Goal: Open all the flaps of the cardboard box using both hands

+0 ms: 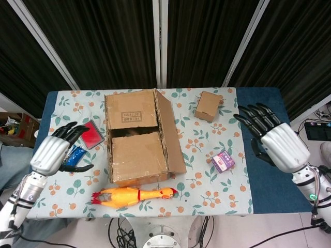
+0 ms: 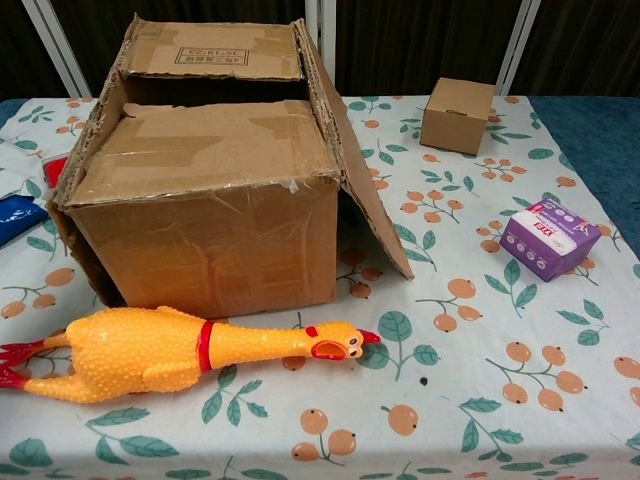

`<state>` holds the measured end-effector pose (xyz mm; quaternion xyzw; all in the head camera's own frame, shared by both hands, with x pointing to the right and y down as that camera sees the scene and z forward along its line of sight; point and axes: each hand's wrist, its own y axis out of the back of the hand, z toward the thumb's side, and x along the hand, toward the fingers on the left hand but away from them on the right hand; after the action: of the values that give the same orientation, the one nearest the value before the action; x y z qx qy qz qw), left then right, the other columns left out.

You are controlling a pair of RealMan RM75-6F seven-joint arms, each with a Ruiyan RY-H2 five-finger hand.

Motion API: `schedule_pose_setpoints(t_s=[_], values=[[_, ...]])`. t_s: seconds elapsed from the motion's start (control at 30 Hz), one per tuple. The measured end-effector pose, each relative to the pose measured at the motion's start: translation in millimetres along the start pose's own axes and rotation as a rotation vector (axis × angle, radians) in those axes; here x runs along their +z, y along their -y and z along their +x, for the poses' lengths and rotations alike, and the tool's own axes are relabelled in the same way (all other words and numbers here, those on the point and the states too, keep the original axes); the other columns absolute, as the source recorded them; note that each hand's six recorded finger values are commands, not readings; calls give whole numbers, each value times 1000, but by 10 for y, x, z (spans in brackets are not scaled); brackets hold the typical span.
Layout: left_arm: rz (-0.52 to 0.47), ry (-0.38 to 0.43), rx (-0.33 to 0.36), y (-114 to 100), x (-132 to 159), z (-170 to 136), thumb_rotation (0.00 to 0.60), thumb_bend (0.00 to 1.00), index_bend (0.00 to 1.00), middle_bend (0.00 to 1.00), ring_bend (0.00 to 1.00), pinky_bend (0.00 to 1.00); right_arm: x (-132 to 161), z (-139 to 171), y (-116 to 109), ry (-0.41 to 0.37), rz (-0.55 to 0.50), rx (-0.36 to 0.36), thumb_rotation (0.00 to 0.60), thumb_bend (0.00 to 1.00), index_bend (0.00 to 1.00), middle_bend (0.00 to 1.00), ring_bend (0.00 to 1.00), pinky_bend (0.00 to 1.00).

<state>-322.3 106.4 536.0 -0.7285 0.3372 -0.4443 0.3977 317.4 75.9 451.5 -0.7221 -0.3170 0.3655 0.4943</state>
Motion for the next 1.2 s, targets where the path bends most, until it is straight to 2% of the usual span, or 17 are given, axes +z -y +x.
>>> schedule_pose_setpoints(t_s=[0.17, 0.23, 0.47, 0.57, 0.7, 0.87, 1.03, 1.2], values=[[-35, 75, 28, 75, 275, 485, 527, 0, 116, 138, 85, 202, -224, 248, -102, 52, -41, -48, 600, 699, 0, 0, 0, 0], [-25, 96, 36, 137, 375, 685, 594, 0, 100, 117, 85, 202, -291, 320, -124, 68, -56, -56, 600, 697, 0, 0, 0, 0], [-5, 110, 53, 467, 596, 1239, 600, 0, 65, 60, 63, 200, -481, 506, -165, 110, -79, -73, 600, 696, 0, 0, 0, 0], [33, 101, 60, 603, 624, 1423, 600, 0, 52, 44, 59, 199, -535, 534, -180, 123, -87, -79, 600, 693, 0, 0, 0, 0], [119, 91, 89, 725, 615, 1587, 600, 0, 39, 4, 46, 197, -597, 544, -194, 134, -98, -87, 600, 689, 0, 0, 0, 0], [267, 117, 138, 833, 582, 1683, 600, 0, 22, 0, 29, 195, -642, 527, -177, 141, -114, -91, 600, 687, 0, 0, 0, 0], [395, 133, 255, 781, 534, 1744, 600, 0, 5, 0, 22, 190, -678, 519, -132, 148, -120, -84, 600, 685, 0, 0, 0, 0], [472, 135, 373, 661, 535, 1794, 600, 0, 0, 0, 22, 189, -703, 511, -125, 154, -128, -88, 600, 684, 0, 0, 0, 0]])
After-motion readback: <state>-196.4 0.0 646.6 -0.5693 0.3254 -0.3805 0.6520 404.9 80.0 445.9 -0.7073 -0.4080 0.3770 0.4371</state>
